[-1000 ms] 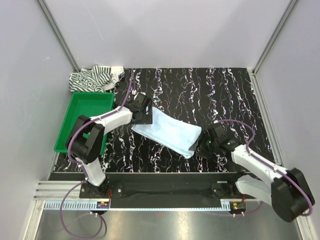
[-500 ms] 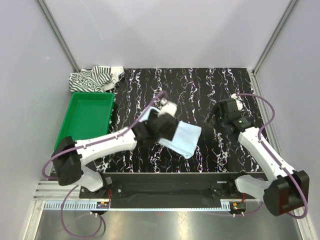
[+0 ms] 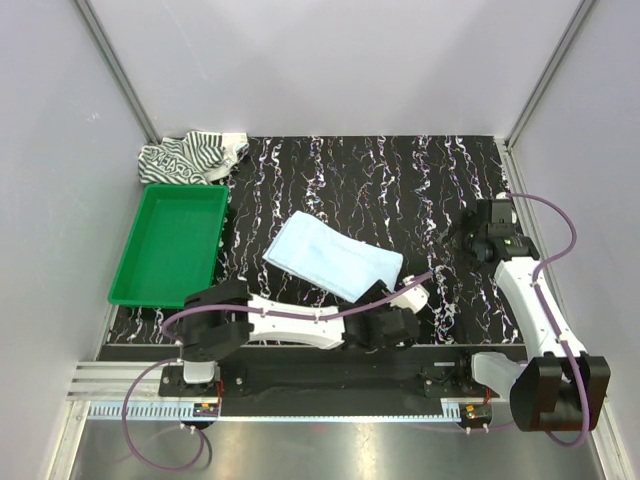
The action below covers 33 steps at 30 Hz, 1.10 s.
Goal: Roll the towels
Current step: Roll the towel
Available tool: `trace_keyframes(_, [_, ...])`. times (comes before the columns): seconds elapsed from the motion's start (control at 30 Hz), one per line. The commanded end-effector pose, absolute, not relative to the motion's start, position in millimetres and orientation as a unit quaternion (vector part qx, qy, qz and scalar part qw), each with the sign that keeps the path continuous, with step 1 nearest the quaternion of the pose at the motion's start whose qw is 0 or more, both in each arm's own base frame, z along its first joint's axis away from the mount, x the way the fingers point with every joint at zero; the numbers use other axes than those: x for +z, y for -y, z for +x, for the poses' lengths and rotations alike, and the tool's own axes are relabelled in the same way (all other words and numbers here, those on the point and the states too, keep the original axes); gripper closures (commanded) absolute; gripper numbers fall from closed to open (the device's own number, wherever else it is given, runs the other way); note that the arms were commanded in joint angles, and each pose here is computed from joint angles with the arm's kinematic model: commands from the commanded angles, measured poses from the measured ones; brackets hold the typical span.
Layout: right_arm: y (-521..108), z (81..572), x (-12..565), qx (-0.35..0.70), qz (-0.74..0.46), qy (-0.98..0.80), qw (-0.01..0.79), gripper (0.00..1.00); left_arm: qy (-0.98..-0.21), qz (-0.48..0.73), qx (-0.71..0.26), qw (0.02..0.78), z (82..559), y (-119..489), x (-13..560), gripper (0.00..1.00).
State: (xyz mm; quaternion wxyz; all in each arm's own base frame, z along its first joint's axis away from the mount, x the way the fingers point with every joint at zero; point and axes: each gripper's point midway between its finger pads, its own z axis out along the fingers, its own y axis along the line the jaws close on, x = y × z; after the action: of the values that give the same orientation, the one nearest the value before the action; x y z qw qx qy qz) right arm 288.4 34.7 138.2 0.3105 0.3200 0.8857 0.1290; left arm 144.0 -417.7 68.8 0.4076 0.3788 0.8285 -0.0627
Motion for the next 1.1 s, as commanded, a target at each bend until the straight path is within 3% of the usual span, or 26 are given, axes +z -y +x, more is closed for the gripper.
trace_keyframes(0.0, [-43.1, 275.9, 143.0, 0.155, 0.295, -0.89, 0.312, 0.27, -0.819, 0.347, -0.085, 0.448, 157.3, 448.6, 87.4, 0.19])
trace_keyframes(0.1, [-46.0, 271.3, 140.4, 0.161, 0.293, -0.891, 0.306, 0.28, -0.821, 0.355, -0.068, 0.443, 159.7, 451.2, 73.7, 0.21])
trace_keyframes(0.13, [-47.0, 270.5, 139.8, 0.163, 0.292, -0.892, 0.304, 0.28, -0.822, 0.355, -0.068, 0.44, 160.2, 451.7, 70.4, 0.29])
trace_keyframes(0.23, [-50.0, 270.7, 140.2, 0.173, 0.285, -0.892, 0.304, 0.29, -0.831, 0.35, -0.061, 0.428, 163.4, 446.2, 56.4, 0.37])
trace_keyframes(0.43, [-52.0, 271.3, 139.6, 0.176, 0.28, -0.894, 0.302, 0.31, -0.843, 0.336, -0.059, 0.415, 168.2, 430.6, 41.9, 0.43])
trace_keyframes(0.57, [-52.7, 271.2, 138.1, 0.177, 0.278, -0.895, 0.3, 0.32, -0.848, 0.336, -0.057, 0.406, 166.4, 423.2, 29.5, 0.56])
trace_keyframes(0.8, [-50.6, 267.9, 135.8, 0.169, 0.273, -0.899, 0.298, 0.32, -0.855, 0.335, -0.054, 0.392, 160.5, 409.5, 7.3, 0.68])
trace_keyframes(0.9, [-52.3, 266.9, 131.9, 0.173, 0.27, -0.9, 0.295, 0.33, -0.855, 0.333, -0.055, 0.394, 160.7, 408.1, 7.6, 0.84])
trace_keyframes(0.93, [-53.1, 266.8, 131.0, 0.175, 0.27, -0.9, 0.294, 0.33, -0.855, 0.333, -0.059, 0.393, 159.8, 407.6, 8.5, 0.97])
trace_keyframes(1.07, [-56.8, 263.0, 122.8, 0.183, 0.268, -0.902, 0.284, 0.31, -0.856, 0.327, -0.075, 0.393, 156.1, 404.0, 14.4, 1.0])
